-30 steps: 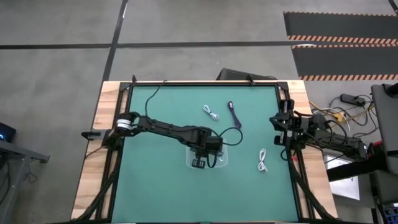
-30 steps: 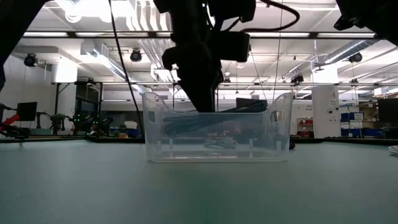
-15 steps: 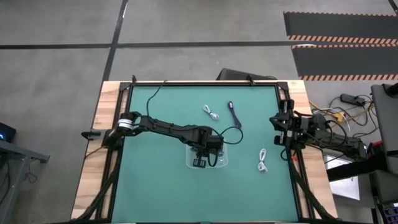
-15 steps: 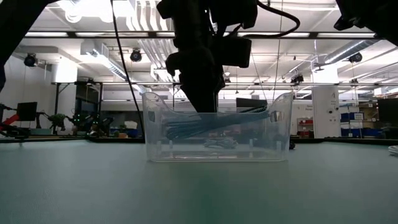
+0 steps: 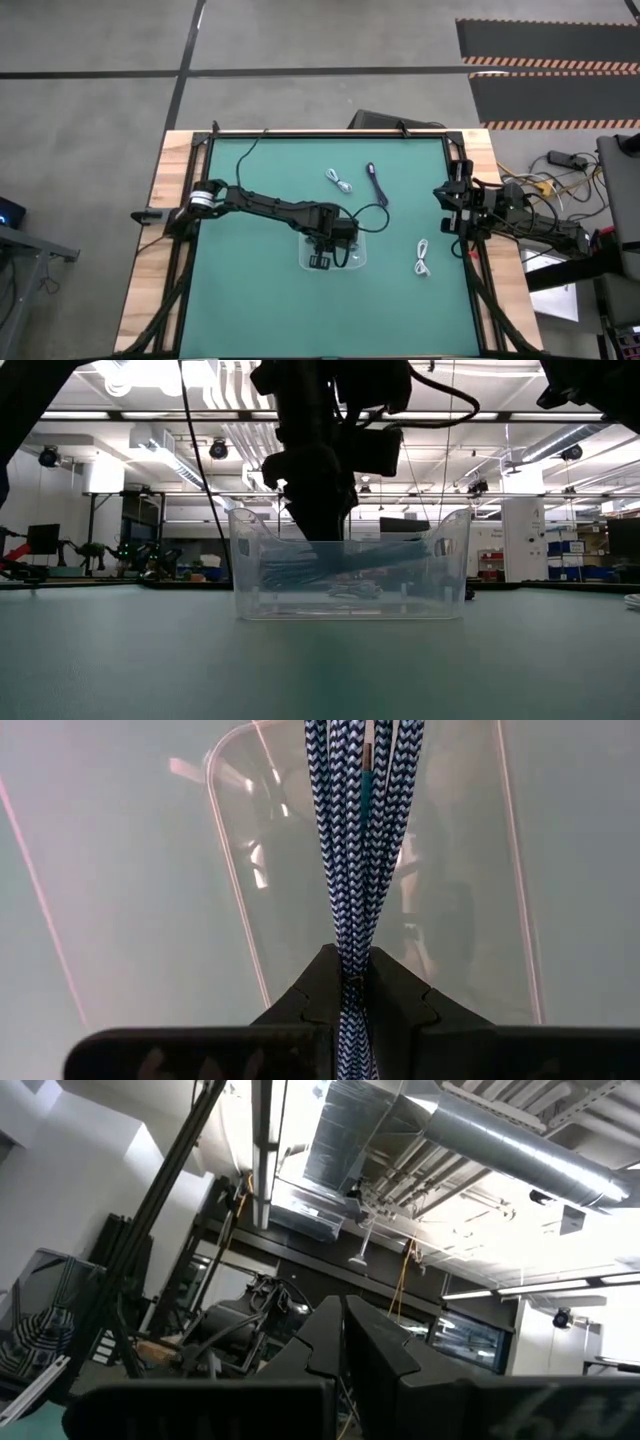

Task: Pick and place USB-C Cables
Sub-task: Put the blue charger cable into the transparent bin, then put the top white charger cable into the transparent bin

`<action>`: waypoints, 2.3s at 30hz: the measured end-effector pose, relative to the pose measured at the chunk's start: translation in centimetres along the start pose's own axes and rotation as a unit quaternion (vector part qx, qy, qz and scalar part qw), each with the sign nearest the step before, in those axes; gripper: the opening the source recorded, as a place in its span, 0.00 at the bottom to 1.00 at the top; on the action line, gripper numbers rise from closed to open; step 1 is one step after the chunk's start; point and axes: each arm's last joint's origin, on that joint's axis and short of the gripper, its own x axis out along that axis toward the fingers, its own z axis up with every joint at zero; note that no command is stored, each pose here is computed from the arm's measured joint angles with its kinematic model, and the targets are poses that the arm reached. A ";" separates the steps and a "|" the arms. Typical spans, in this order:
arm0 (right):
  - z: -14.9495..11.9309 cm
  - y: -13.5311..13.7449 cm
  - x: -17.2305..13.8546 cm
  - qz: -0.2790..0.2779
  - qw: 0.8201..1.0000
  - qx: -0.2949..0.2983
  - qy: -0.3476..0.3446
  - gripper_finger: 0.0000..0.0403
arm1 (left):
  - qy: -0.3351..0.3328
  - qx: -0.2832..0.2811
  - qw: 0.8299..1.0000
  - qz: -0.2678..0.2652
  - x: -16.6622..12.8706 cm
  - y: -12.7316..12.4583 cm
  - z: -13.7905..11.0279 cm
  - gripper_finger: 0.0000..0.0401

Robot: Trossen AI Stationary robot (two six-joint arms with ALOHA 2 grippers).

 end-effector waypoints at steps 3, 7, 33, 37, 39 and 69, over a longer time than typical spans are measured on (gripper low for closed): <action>0.0 0.0 0.0 0.000 1.000 0.000 0.000 0.02 | -0.001 0.000 1.000 0.000 0.3 0.0 -0.1 0.03; 0.0 0.0 0.0 0.000 1.000 -0.002 0.000 0.02 | -0.001 -0.001 1.000 0.000 0.5 0.0 -0.2 0.03; 0.0 0.0 0.0 0.000 1.000 -0.002 0.001 0.02 | -0.003 -0.003 1.000 0.001 0.9 0.1 -0.4 0.07; 0.0 0.0 0.0 0.000 1.000 -0.002 0.001 0.02 | -0.005 -0.003 1.000 0.002 0.9 0.1 -0.3 0.10; 0.0 0.0 0.0 0.000 1.000 -0.002 0.000 0.02 | -0.005 -0.003 1.000 0.002 0.9 0.1 -0.3 0.11; -0.3 -0.2 0.0 -0.043 0.997 0.053 0.019 0.02 | -0.094 0.000 0.996 0.012 -7.2 0.1 -0.4 0.12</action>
